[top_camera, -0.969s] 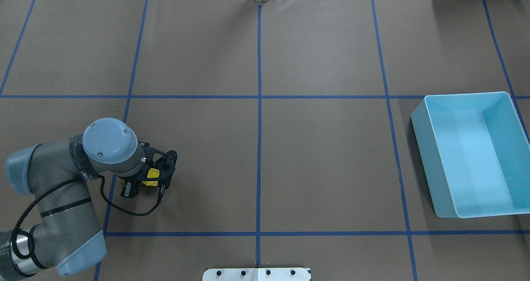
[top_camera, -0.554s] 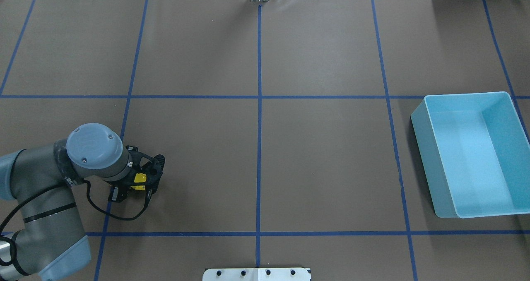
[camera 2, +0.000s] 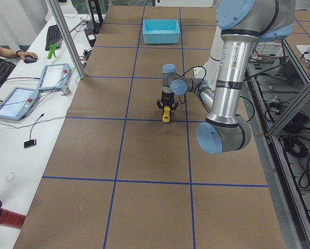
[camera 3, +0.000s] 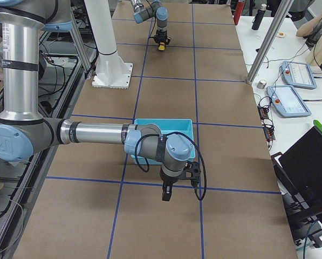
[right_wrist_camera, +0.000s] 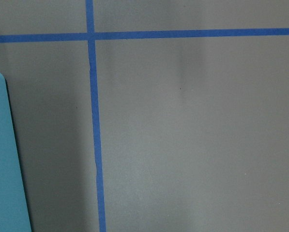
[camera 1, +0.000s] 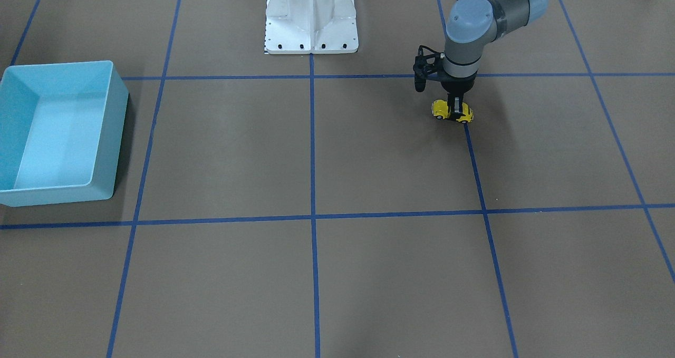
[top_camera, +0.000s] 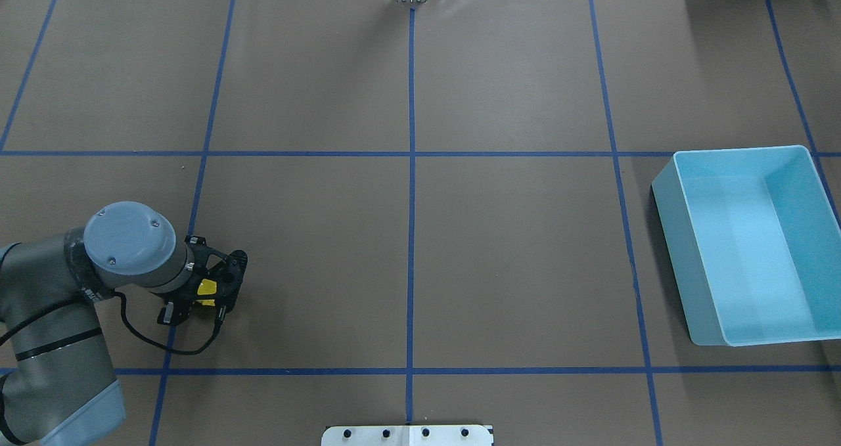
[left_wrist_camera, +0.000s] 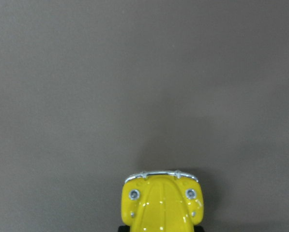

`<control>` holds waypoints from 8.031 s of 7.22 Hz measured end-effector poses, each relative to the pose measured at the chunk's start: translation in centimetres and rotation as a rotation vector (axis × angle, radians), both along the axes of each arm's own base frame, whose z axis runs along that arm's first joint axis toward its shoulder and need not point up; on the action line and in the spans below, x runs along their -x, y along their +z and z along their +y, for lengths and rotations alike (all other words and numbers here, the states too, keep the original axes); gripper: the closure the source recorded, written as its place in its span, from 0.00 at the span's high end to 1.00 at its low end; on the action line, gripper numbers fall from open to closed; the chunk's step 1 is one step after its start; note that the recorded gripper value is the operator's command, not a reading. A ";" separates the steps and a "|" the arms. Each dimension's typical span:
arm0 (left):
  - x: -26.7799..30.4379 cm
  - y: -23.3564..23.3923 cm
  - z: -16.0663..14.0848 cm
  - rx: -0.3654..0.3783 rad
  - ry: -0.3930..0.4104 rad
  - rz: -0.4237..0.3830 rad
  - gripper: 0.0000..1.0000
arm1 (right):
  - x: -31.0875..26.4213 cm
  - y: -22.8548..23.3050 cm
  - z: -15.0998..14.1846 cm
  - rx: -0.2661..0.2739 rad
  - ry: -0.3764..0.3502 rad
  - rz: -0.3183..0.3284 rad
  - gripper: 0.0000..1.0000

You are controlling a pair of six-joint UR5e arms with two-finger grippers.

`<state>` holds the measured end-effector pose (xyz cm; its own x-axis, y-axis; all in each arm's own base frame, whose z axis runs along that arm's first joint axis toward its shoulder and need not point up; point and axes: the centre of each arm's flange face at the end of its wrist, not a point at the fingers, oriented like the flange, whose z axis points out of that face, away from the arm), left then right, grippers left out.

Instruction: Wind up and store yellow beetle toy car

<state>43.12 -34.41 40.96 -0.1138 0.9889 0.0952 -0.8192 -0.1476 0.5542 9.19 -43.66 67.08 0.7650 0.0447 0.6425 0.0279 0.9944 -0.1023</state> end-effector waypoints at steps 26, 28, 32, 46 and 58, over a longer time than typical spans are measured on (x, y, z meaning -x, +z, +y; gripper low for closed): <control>6.0 6.8 3.1 0.076 0.039 0.071 0.00 | 0.0 0.0 -0.1 -0.001 0.001 0.000 0.99; 6.4 7.0 3.2 0.078 0.038 0.069 0.00 | 0.0 -0.1 -0.2 -0.001 0.001 0.000 0.99; 6.9 7.6 3.4 0.078 0.037 0.070 0.00 | 0.0 -0.1 -0.2 -0.001 0.001 0.000 0.99; 8.2 8.0 4.1 0.080 0.042 0.089 1.00 | 0.1 -0.1 -0.2 -0.001 0.001 0.000 0.99; 25.4 10.7 -4.4 0.380 -0.372 0.192 1.00 | 8.1 -18.8 -2.8 -0.375 -0.155 -0.169 0.99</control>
<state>17.71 -38.77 51.68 0.2336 0.9278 -0.2911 -0.6569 0.3713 0.6562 1.10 -46.42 48.30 0.6274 -0.3222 0.7089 0.1646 0.9447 0.2837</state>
